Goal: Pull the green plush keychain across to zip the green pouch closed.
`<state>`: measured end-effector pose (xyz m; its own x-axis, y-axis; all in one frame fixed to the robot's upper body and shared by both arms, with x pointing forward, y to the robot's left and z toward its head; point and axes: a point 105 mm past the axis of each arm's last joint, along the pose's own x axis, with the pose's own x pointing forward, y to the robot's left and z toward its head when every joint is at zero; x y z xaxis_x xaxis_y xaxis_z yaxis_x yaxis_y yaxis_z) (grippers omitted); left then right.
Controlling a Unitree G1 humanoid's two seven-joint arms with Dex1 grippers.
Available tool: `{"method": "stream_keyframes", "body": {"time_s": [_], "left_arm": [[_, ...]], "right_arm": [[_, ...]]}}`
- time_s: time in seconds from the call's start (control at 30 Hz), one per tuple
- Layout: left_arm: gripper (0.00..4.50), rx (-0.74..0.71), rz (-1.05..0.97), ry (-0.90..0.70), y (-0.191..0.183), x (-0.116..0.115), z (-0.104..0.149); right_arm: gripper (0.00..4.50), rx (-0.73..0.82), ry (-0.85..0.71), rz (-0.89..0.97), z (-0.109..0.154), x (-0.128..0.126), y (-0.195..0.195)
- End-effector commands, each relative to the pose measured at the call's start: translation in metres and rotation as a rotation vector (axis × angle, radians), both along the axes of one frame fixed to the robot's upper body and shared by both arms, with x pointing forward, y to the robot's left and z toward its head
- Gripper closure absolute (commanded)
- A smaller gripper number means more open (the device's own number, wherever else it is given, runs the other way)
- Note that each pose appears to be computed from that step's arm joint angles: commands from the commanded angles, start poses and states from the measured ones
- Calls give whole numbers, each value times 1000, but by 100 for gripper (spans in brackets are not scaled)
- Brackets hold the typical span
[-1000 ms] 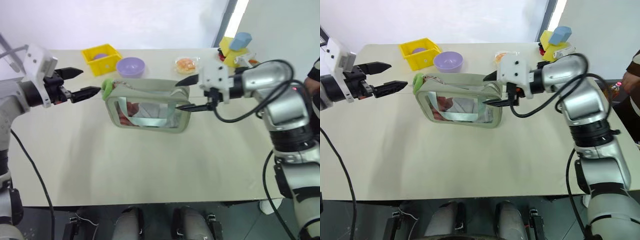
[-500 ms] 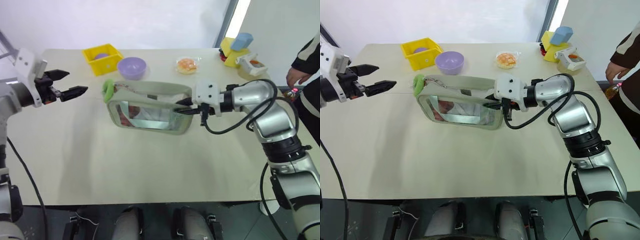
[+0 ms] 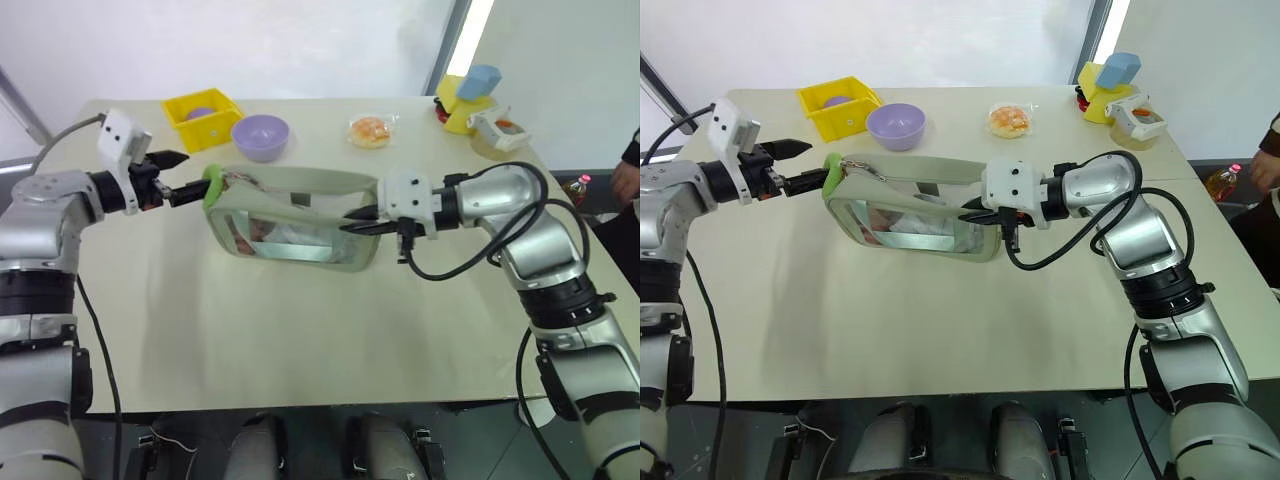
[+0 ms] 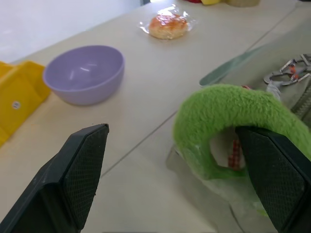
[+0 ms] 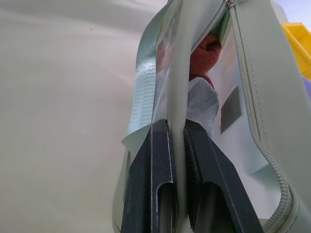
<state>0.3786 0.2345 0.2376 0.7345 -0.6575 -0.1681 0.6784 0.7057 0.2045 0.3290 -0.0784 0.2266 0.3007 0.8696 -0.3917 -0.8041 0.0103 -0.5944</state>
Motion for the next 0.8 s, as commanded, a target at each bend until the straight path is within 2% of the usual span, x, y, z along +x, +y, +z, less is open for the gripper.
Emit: {"method": "stream_keyframes", "body": {"time_s": [0.03,0.17,0.23,0.27,0.33,0.43,0.5,0.6,0.7,0.8], "left_arm": [[0,37,-34,-10,-1,-8,6],[0,54,-10,-4,2,-4,-3],[57,38,6,-5,2,-1,-5],[91,33,8,-8,2,0,-5],[185,25,4,-13,1,0,-4],[356,21,12,-21,2,1,-1],[447,22,21,-27,4,2,2],[447,-3,-6,-52,1,-1,21],[447,-58,-76,-108,-11,-9,57],[447,-98,-156,-141,-27,-18,82]], "right_arm": [[446,18,-37,21,9,-2,6],[446,25,-40,22,9,-1,7],[450,24,-42,24,9,-1,8],[450,21,-45,25,9,-1,7],[450,15,-51,23,8,0,7],[450,17,-59,18,8,2,6],[450,20,-63,15,9,3,6],[450,24,-69,11,9,5,6],[450,28,-77,2,11,9,5],[450,32,-84,-3,12,12,5]]}}
